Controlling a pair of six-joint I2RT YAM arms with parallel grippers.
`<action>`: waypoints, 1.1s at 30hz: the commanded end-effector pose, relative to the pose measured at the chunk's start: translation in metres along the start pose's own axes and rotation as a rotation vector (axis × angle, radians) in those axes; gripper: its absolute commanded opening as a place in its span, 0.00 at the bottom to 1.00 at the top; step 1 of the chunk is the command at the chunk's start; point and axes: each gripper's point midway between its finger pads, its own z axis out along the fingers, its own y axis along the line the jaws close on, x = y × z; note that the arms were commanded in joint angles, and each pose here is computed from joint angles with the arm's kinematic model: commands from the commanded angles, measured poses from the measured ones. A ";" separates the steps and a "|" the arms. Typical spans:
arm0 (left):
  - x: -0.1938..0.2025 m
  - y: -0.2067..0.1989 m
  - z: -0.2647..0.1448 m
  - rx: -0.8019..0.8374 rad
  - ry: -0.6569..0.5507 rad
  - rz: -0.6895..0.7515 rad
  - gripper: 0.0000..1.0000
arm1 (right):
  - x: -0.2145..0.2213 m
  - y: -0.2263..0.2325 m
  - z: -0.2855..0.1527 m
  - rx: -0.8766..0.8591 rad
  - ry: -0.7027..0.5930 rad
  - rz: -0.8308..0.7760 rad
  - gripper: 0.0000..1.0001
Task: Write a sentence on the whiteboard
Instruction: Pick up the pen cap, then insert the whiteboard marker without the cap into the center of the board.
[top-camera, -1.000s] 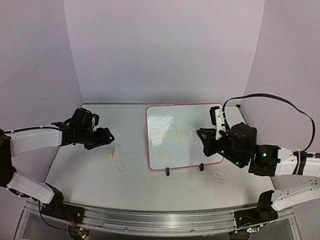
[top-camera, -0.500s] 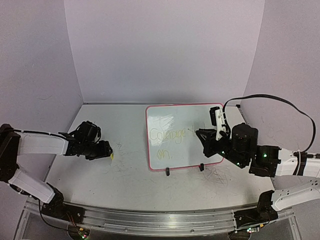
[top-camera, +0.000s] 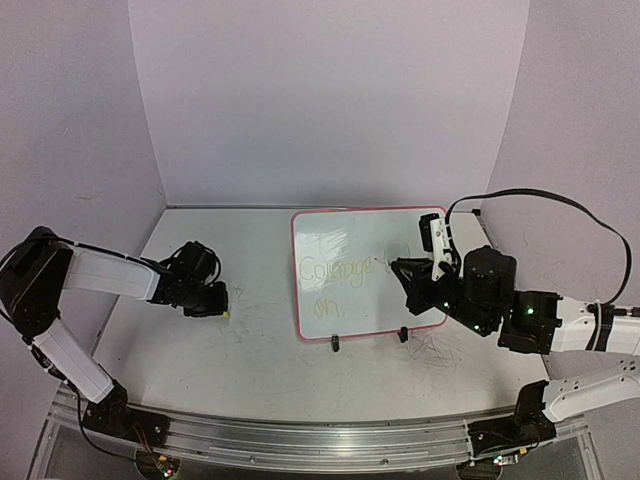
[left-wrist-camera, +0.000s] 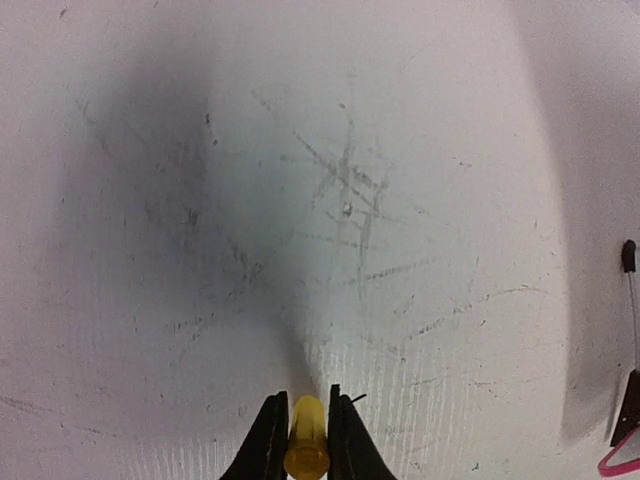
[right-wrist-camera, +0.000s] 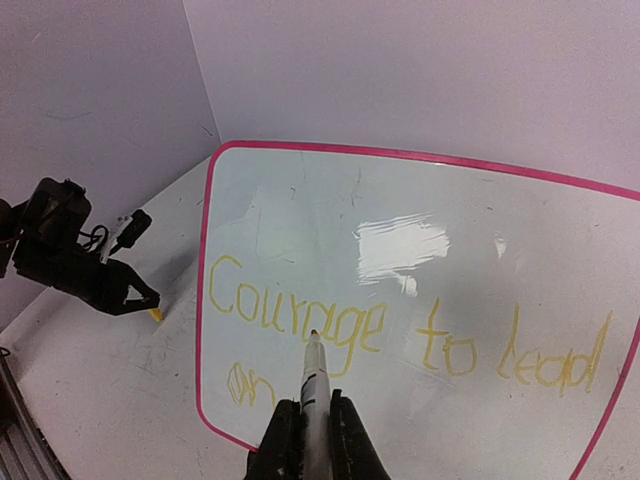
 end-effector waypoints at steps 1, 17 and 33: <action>-0.031 -0.023 -0.020 0.057 -0.077 0.013 0.04 | -0.022 0.003 -0.003 -0.014 -0.055 0.039 0.00; -0.095 -0.168 -0.305 0.964 -0.327 0.210 0.00 | -0.084 0.101 -0.011 -0.637 -0.111 0.146 0.00; -0.076 -0.226 -0.378 1.424 -0.449 0.277 0.00 | -0.147 0.144 -0.011 -0.929 -0.290 0.349 0.00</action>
